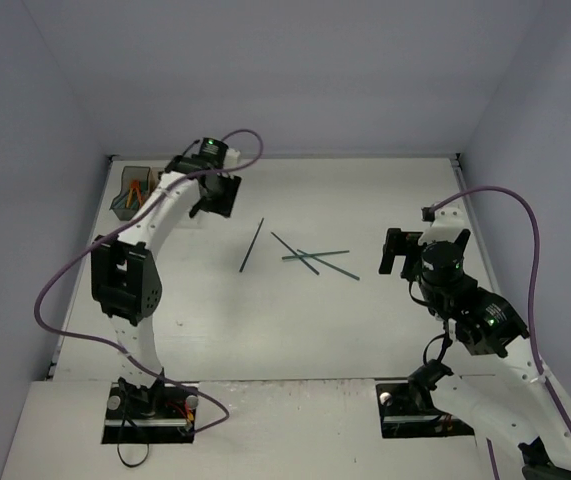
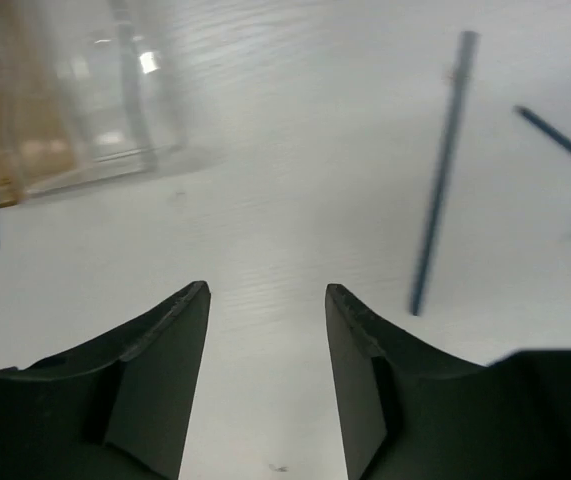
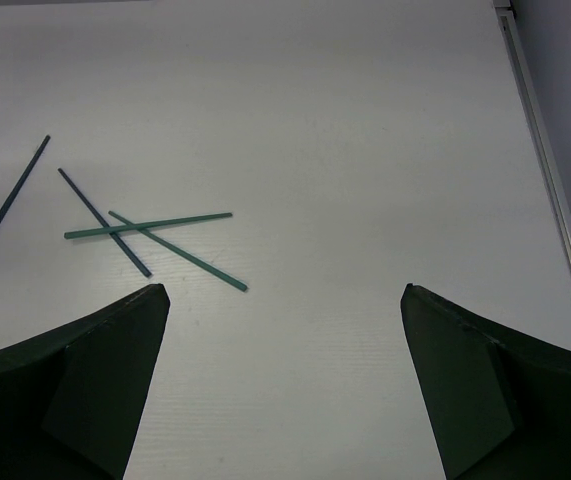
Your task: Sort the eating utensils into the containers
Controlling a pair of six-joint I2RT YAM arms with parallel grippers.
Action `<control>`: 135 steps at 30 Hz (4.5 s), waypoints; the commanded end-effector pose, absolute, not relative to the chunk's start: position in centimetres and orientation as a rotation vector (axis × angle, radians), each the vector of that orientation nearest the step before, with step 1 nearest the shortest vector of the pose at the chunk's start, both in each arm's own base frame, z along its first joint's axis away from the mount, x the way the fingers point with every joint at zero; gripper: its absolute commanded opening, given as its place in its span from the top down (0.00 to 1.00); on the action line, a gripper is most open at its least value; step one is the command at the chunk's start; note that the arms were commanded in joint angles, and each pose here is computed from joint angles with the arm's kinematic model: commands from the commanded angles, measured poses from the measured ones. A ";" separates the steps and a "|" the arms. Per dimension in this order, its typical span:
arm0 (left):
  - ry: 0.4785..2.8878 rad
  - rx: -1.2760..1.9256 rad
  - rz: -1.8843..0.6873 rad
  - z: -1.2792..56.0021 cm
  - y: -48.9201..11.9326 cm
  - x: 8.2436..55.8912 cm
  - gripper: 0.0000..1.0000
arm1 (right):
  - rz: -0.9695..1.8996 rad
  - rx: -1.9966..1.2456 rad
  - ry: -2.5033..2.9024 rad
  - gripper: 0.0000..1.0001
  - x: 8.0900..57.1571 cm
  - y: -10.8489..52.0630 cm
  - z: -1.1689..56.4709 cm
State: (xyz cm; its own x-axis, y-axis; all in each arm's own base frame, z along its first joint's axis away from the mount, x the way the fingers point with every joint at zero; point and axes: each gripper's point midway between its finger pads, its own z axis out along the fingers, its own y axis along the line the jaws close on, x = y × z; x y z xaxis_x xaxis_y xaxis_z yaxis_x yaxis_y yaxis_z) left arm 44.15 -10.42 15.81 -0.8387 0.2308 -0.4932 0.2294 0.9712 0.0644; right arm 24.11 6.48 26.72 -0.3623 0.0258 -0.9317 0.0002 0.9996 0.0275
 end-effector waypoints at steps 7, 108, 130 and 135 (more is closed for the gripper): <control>2.589 0.387 -0.164 11.2 -20.6 39.8 0.50 | 0.044 0.071 1.858 0.00 24.4 6.0 28.9; 2.503 0.217 -0.055 20.9 -13.1 45.6 0.53 | 0.055 0.078 1.871 0.00 24.5 6.2 28.5; 2.436 1.080 -0.266 10.9 -29.8 37.9 0.51 | 0.095 0.065 1.834 0.00 23.7 6.1 29.5; 2.385 1.240 -0.326 9.7 -31.1 38.0 0.51 | 0.108 0.065 1.833 0.00 23.7 6.3 29.7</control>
State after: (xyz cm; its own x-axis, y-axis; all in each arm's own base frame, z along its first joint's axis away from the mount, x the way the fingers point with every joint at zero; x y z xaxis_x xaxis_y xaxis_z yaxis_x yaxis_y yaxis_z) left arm 36.68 -29.20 7.30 -0.6526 0.6517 -0.3865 0.7118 0.7021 -0.0179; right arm 23.07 5.97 28.11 -0.3090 0.0673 -0.9487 -0.0099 0.9972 0.0740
